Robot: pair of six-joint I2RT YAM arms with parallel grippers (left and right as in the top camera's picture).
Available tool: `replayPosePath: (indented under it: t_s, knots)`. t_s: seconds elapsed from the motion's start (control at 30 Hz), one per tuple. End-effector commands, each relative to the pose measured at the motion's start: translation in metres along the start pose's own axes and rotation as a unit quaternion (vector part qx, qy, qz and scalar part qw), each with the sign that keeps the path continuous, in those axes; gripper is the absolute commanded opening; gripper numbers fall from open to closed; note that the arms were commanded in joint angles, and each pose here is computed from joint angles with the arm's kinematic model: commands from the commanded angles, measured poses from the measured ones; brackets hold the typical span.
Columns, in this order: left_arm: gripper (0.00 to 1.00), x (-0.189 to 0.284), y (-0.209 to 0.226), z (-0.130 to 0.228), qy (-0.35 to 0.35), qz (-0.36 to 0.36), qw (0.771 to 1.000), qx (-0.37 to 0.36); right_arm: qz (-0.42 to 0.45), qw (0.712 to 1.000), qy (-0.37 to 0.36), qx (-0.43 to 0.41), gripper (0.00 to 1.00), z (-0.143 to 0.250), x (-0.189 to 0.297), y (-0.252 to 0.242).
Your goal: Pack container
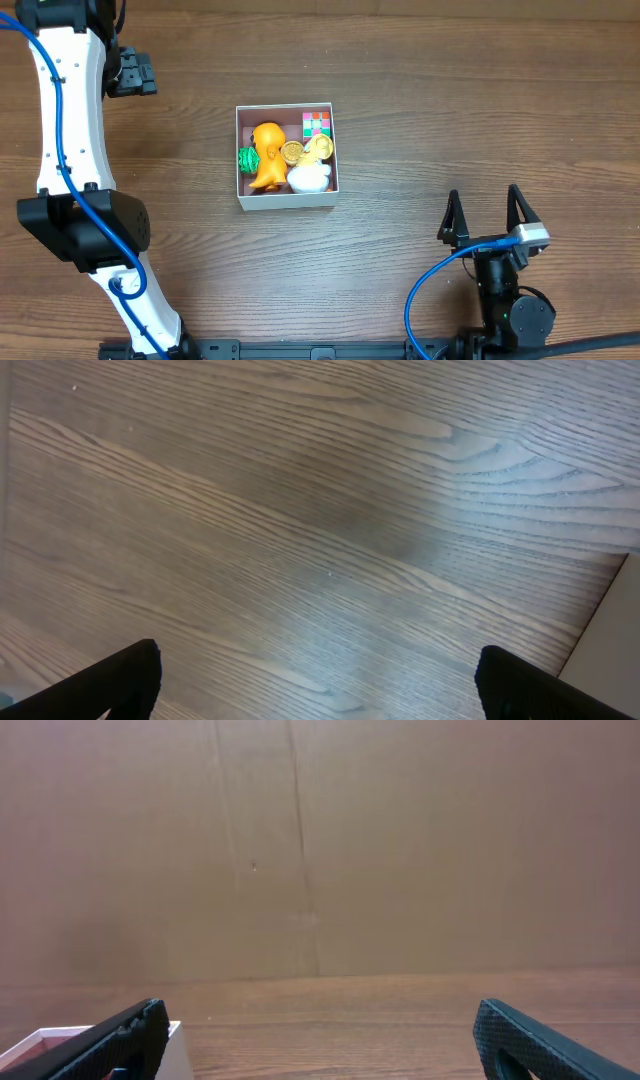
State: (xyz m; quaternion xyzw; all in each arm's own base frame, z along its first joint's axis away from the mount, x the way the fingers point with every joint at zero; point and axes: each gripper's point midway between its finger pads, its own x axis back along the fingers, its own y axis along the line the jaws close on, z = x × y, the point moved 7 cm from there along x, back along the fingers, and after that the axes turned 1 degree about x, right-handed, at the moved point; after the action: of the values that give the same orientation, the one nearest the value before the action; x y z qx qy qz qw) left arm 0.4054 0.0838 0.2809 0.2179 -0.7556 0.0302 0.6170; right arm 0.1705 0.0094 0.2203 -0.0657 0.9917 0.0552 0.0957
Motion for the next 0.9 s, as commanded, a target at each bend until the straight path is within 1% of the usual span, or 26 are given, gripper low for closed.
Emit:
replayPosePath:
  t_s: [0.0,0.23,0.47,0.87]
  knots:
    - [1.00,-0.001,-0.001,-0.003,-0.002,0.002,1.000,-0.009,-0.008,1.000,0.004,-0.002,1.00,0.009,0.000,0.001]
    - [1.00,-0.001,-0.001,-0.003,-0.002,0.002,1.000,-0.009,-0.006,0.999,0.032,-0.007,1.00,0.021,0.001,-0.001]
    - [1.00,-0.001,-0.001,-0.003,-0.002,0.002,1.000,-0.009,0.003,0.994,0.104,-0.019,1.00,0.047,0.004,-0.003]
    - [1.00,-0.001,-0.001,-0.003,-0.002,0.002,1.000,-0.009,0.003,0.994,0.104,-0.019,1.00,0.046,0.004,-0.003]
